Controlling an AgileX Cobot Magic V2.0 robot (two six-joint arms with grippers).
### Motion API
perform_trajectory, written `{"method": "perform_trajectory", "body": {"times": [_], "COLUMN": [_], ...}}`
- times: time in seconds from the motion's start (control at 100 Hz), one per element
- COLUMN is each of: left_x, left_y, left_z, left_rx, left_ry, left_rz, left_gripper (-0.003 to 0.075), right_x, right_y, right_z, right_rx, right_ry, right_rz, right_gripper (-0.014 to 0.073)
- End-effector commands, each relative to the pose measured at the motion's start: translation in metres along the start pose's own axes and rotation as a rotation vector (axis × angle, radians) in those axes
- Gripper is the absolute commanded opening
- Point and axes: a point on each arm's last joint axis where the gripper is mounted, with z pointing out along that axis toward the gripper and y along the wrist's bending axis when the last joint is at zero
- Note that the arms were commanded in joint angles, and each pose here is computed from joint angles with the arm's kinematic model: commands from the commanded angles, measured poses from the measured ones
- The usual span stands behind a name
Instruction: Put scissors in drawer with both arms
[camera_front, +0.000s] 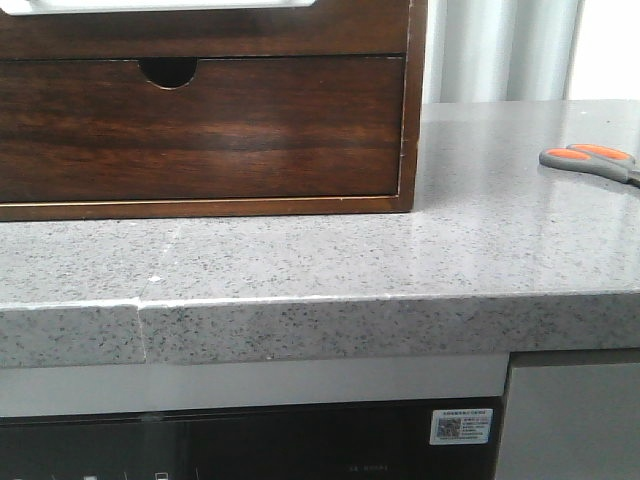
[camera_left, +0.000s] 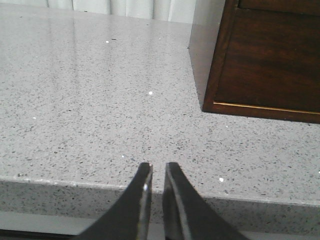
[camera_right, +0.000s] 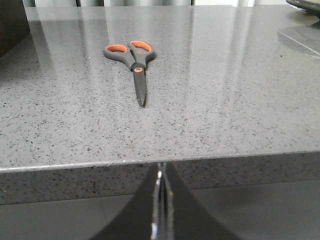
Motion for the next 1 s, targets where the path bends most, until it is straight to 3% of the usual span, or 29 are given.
{"method": "perform_trajectory", "body": {"times": [0.0,0.75,0.99], "left_x": [-0.005,-0.005,-0.008], "left_y": [0.000,0.000,-0.001], "left_z": [-0.001,-0.002,-0.002], "left_rx": [0.004,0.002,0.010], "left_ry": [-0.104,-0.111,-0.142], "left_rz": [0.007,0.024,0.004], "left_gripper": [0.0003,0.0003,0.0003], "right_x": [-0.005,-0.010,-0.019], "right_y": [0.000,0.001,0.001], "right_z": [-0.001,-0.001,-0.003], "right_rx": [0.001,-0.003,-0.009], "right_ry": [-0.094,-0.157,-0.255], "right_rz": [-0.019,-0.019,-0.020], "right_gripper": [-0.0106,-0.0106,-0.0106]}}
